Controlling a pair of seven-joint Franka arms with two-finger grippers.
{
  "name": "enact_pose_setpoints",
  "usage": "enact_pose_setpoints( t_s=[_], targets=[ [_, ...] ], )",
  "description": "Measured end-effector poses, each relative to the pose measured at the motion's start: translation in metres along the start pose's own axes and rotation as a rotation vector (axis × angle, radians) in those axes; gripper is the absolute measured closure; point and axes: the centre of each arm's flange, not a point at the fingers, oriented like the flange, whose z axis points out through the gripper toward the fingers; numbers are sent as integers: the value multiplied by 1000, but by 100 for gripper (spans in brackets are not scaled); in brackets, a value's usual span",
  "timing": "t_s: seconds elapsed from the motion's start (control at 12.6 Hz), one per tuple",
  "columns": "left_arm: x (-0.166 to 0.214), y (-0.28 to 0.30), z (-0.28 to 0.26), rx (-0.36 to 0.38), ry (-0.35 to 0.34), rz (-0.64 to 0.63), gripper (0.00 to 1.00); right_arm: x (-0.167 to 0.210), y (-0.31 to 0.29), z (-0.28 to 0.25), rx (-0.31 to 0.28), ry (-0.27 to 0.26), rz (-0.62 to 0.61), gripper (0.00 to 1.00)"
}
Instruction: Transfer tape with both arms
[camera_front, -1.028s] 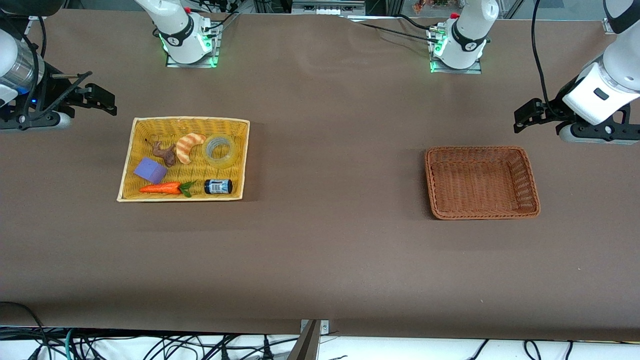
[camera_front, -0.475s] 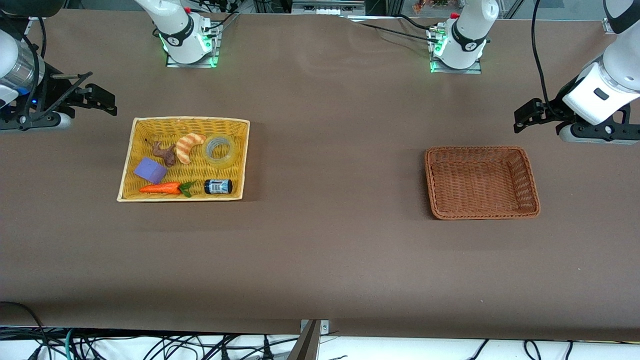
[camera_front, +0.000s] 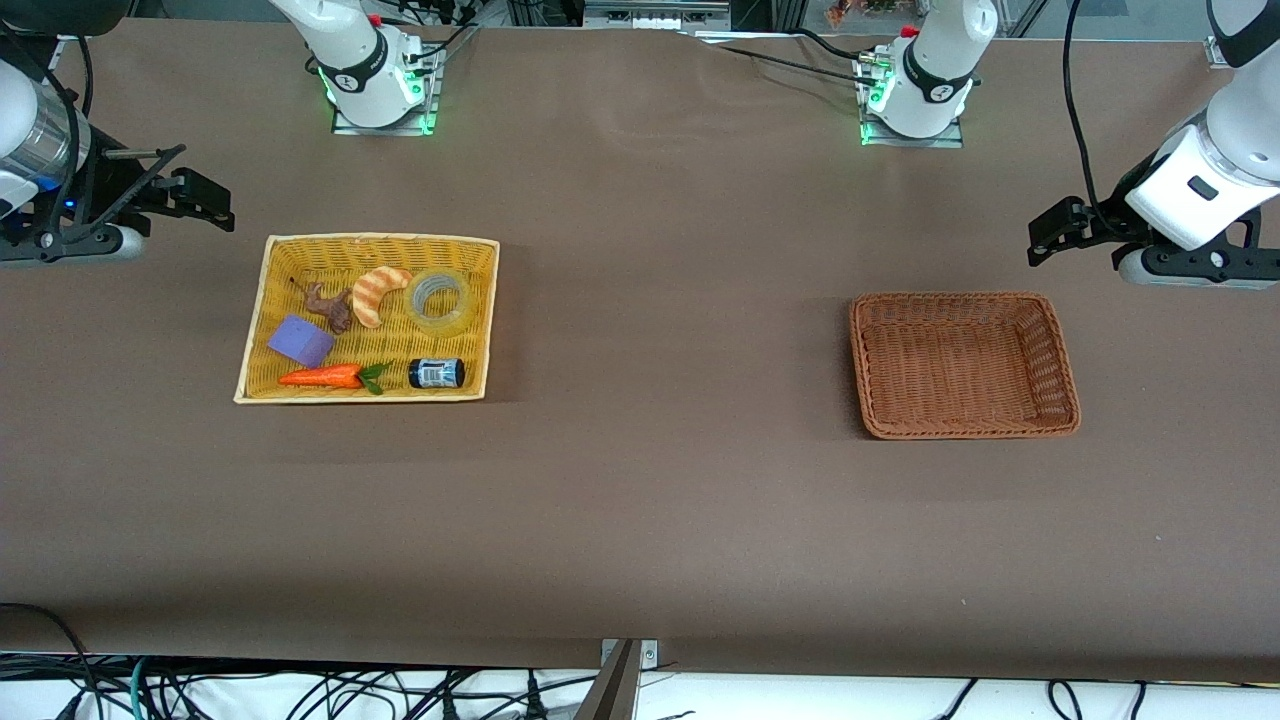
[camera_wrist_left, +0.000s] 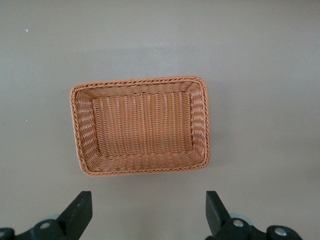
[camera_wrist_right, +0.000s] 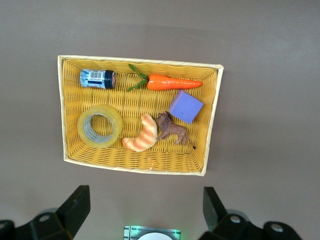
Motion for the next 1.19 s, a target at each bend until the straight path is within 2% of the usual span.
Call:
enact_pose_setpoints(
  t_s=[0.24,0.55,0.79,1.19],
  targets=[
    [0,0,0,0,0,0,0,16,-9,27,3,-6,-18,0],
    [0,-1,0,0,-1,-1,0,47,-60,148,15,46,-46,0],
    [0,-1,1,0,-1,-2,0,34,-105,230,30,61,-36,0],
    [0,-2,1,0,-1,-1,0,1,-103,306,30,30,-31,0]
  ],
)
